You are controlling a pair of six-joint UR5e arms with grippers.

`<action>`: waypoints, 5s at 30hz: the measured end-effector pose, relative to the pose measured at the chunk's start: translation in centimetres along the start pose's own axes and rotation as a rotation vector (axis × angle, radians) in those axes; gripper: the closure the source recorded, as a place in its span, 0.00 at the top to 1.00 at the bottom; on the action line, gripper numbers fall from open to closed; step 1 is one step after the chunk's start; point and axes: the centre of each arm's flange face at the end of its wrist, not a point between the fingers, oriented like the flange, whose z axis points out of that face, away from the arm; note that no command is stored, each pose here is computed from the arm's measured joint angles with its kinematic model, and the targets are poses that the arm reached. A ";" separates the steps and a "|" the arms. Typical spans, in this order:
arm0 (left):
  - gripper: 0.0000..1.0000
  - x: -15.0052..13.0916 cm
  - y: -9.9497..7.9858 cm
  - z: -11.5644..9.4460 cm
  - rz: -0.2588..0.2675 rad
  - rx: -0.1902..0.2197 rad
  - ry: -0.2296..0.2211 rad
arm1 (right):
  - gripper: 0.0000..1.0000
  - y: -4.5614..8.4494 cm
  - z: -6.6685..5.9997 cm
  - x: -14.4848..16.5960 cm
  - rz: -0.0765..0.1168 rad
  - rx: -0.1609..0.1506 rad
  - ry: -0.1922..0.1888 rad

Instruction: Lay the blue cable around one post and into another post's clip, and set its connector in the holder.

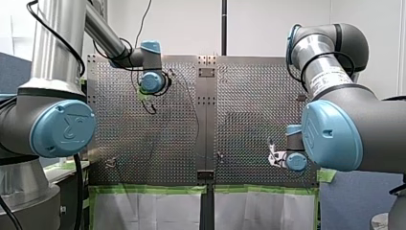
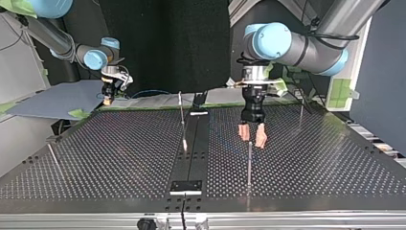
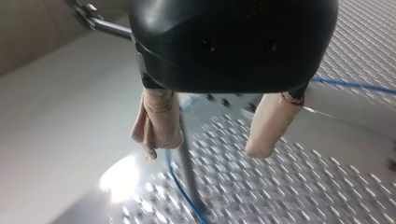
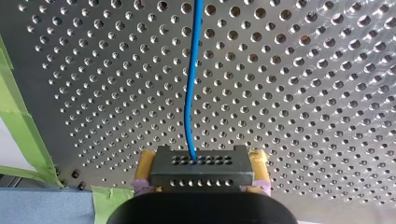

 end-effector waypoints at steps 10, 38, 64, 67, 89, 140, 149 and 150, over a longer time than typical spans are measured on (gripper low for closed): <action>0.98 2.9 2.0 0.5 -0.085 -0.013 0.038 | 0.00 0.1 0.0 0.0 0.000 -0.001 -0.004; 0.98 1.5 3.3 4.1 -0.344 -0.001 0.006 | 0.00 0.1 0.0 0.0 -0.001 -0.002 -0.002; 0.98 2.0 5.0 8.8 -0.550 -0.087 -0.021 | 0.00 0.1 0.0 -0.1 -0.003 -0.002 -0.003; 0.98 1.9 5.3 8.9 -0.572 -0.095 -0.025 | 0.00 0.1 0.0 -0.1 -0.003 -0.002 -0.003; 0.98 0.6 6.7 10.1 -0.593 -0.079 -0.014 | 0.00 0.0 -0.1 -0.1 -0.004 0.001 -0.006; 0.98 1.1 6.0 9.8 -0.557 -0.092 0.029 | 0.00 0.6 -2.9 16.9 0.183 0.060 0.023; 0.98 1.1 6.1 9.8 -0.555 -0.093 0.029 | 0.00 1.4 -3.1 22.6 0.158 0.035 0.065; 0.98 1.1 6.1 9.8 -0.555 -0.093 0.029 | 0.00 1.5 -3.1 23.5 0.157 0.032 0.072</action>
